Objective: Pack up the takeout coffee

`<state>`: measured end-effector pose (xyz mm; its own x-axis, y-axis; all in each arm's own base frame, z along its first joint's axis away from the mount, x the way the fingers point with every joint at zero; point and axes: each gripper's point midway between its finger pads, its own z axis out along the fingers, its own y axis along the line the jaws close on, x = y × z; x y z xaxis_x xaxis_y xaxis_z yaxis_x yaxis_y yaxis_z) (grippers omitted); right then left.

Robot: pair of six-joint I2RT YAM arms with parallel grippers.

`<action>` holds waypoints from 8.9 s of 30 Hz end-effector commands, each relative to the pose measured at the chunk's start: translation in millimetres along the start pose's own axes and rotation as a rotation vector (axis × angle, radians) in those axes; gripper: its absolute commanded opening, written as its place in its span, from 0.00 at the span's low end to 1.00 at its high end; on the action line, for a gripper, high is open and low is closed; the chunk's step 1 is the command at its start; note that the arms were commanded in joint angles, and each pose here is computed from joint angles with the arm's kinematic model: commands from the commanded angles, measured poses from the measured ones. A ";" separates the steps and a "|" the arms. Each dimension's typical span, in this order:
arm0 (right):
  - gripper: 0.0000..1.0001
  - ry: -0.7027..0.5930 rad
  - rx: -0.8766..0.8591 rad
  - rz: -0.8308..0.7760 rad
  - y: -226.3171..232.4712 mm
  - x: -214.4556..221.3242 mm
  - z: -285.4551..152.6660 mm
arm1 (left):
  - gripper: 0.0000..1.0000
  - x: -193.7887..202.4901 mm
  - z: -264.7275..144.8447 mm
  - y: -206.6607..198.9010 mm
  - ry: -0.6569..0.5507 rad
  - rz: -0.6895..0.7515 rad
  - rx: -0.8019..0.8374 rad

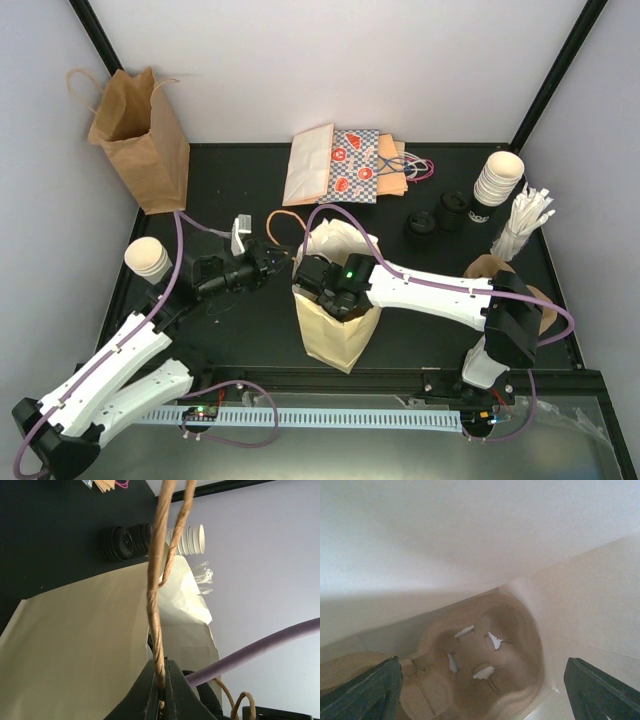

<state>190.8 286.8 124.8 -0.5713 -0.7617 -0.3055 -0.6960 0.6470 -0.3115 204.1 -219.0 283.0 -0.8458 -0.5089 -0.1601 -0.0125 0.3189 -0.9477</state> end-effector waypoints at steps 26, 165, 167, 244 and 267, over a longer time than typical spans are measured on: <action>0.94 -0.535 0.072 0.340 -85.0 -55.3 -146.3 | 0.02 -20.7 -12.6 -6.3 -0.090 0.344 -0.107; 0.80 -0.512 -0.484 0.117 70.8 52.5 -135.1 | 0.02 81.5 -48.4 -8.8 0.459 0.954 0.166; 0.83 -0.553 -0.463 0.155 57.2 49.5 -143.3 | 0.01 72.7 -44.9 -15.6 0.418 0.951 0.145; 0.90 -0.461 -0.083 0.622 -110.1 18.5 -88.8 | 0.63 -257.0 -38.0 -2.0 -0.104 0.687 -0.295; 0.91 -0.469 -0.063 0.588 -112.8 19.0 -90.4 | 0.99 -195.7 -168.1 57.5 -0.479 0.460 -0.867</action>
<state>216.9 197.5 230.1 -0.6379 -0.1855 -0.7474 -0.3615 0.9291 0.0779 297.8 -16.0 342.7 -0.5534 -0.3073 -0.7741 0.0245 0.9230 -0.3839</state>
